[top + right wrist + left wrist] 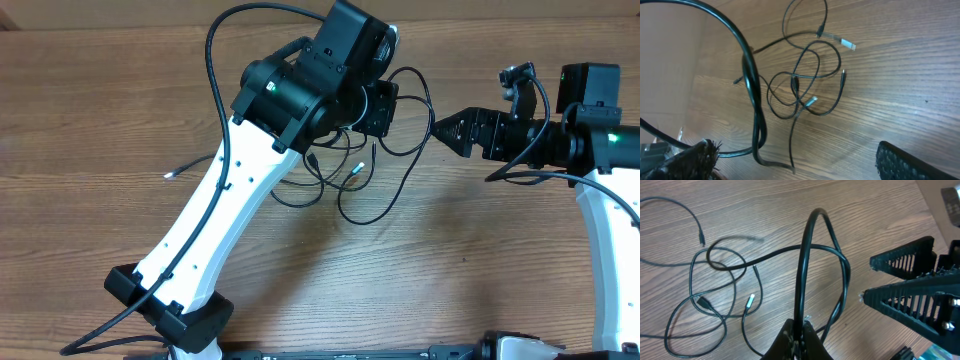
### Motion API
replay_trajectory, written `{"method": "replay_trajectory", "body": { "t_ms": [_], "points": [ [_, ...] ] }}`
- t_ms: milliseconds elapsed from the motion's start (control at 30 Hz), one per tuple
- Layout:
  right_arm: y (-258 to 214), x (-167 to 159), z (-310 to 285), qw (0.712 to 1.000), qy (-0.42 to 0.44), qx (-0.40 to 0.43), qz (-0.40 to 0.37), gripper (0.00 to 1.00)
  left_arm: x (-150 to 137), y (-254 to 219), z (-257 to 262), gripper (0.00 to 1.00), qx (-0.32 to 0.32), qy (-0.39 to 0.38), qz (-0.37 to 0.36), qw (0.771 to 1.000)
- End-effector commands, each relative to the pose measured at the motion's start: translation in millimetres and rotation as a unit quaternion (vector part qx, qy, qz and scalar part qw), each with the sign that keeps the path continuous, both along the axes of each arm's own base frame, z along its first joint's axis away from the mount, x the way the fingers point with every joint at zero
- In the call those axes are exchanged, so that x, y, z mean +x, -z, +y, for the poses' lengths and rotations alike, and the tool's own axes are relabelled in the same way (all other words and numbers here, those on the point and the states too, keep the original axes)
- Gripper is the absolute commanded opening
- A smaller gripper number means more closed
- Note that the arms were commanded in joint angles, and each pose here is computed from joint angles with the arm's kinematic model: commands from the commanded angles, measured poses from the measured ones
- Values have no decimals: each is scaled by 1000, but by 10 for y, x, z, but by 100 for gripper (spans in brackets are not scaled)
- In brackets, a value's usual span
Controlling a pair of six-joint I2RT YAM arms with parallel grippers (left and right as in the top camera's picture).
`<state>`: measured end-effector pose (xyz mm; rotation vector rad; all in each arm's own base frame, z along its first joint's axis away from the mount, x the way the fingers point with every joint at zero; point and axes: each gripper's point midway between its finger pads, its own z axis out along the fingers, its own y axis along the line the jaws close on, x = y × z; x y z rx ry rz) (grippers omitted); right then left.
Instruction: Untangle cables
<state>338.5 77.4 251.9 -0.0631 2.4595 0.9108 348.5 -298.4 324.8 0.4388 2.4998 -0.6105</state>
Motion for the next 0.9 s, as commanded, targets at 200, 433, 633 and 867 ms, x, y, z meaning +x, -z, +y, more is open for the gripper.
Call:
{"method": "replay_trajectory", "body": {
  "t_ms": [200, 433, 633, 867],
  "points": [
    [-235, 141, 144, 998, -26, 4, -65, 52, -42, -103, -133, 4, -42, 36, 3, 998],
    [-277, 147, 307, 995, -50, 4, -82, 9, -49, -91, -123, 4, -39, 35, 5, 999],
    [-238, 150, 284, 996, -43, -8, -76, 4, 16, 7, 19, 4, 1, 7, -2, 1000],
    [-190, 92, 284, 997, -42, -7, -57, 4, 159, 395, 154, 4, 67, -29, 15, 997]
  ]
}}
